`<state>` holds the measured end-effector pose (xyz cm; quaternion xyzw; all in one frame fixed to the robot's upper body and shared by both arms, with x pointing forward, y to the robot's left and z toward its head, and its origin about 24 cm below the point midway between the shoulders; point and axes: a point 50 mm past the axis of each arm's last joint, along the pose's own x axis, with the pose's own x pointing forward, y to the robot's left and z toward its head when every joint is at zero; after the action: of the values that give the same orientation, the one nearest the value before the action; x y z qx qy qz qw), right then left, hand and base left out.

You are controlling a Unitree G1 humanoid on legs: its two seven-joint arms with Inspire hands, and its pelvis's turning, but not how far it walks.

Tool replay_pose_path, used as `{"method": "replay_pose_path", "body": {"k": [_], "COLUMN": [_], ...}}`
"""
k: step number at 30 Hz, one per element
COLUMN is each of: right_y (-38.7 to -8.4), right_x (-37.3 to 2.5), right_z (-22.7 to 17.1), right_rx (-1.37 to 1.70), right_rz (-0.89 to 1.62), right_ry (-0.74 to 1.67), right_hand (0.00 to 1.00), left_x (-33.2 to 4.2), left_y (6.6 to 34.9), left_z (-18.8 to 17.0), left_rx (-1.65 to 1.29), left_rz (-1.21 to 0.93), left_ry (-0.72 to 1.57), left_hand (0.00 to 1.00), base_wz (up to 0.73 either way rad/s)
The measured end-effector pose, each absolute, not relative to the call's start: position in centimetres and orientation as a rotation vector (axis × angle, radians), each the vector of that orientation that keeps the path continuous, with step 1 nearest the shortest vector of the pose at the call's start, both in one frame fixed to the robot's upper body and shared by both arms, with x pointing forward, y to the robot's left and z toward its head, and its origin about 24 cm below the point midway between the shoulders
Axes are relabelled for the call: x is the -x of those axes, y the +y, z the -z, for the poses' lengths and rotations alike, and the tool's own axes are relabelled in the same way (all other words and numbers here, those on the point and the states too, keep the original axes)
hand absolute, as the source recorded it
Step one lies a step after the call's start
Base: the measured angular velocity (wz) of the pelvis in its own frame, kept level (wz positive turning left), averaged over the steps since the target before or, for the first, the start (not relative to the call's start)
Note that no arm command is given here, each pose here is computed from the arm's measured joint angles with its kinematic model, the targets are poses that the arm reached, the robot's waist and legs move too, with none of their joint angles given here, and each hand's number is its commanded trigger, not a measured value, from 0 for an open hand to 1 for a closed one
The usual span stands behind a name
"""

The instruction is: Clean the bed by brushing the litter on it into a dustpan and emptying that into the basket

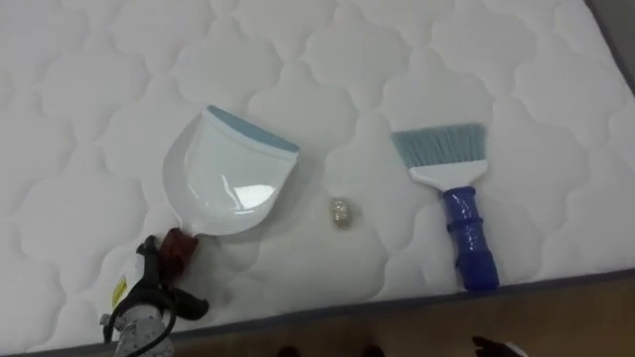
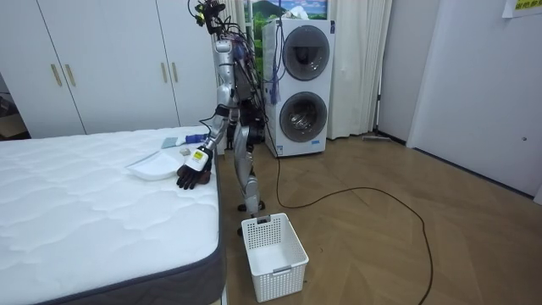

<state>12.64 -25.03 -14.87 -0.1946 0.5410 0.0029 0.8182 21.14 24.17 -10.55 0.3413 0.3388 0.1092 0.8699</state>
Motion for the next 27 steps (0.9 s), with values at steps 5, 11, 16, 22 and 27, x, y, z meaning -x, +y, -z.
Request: {"method": "replay_pose_path", "body": {"k": [5, 11, 16, 22, 27], "right_y": [-24.8, -24.6, -24.6, -24.4, -24.3], "right_x": [-13.0, -13.6, -13.9, -14.1, -14.2], "right_z": [14.8, 14.6, 14.5, 14.5, 14.4], "right_rx": [0.422, 0.431, 0.433, 0.429, 0.428], "right_rz": [-0.016, -0.02, 0.0, -0.003, 0.001], "right_ry": [1.142, 1.111, 1.101, 1.099, 1.097], "right_hand": [0.0, 0.0, 0.0, 0.0, 0.0], "left_x": [-21.6, -22.2, -23.3, -23.4, -23.3], "left_y": [24.3, 24.8, 26.6, 27.3, 27.4], "left_z": [10.3, 9.7, 8.3, 8.0, 8.0], "left_rx": [-0.719, -0.729, -0.723, -0.718, -0.678], "left_rz": [-0.241, -0.297, -0.375, -0.424, -0.459], "left_ry": [0.699, 0.671, 0.648, 0.662, 0.677], "left_hand": [0.63, 1.0, 1.0, 1.0, 1.0], "base_wz": [0.0, 0.0, 0.02, 0.0, 0.0]}}
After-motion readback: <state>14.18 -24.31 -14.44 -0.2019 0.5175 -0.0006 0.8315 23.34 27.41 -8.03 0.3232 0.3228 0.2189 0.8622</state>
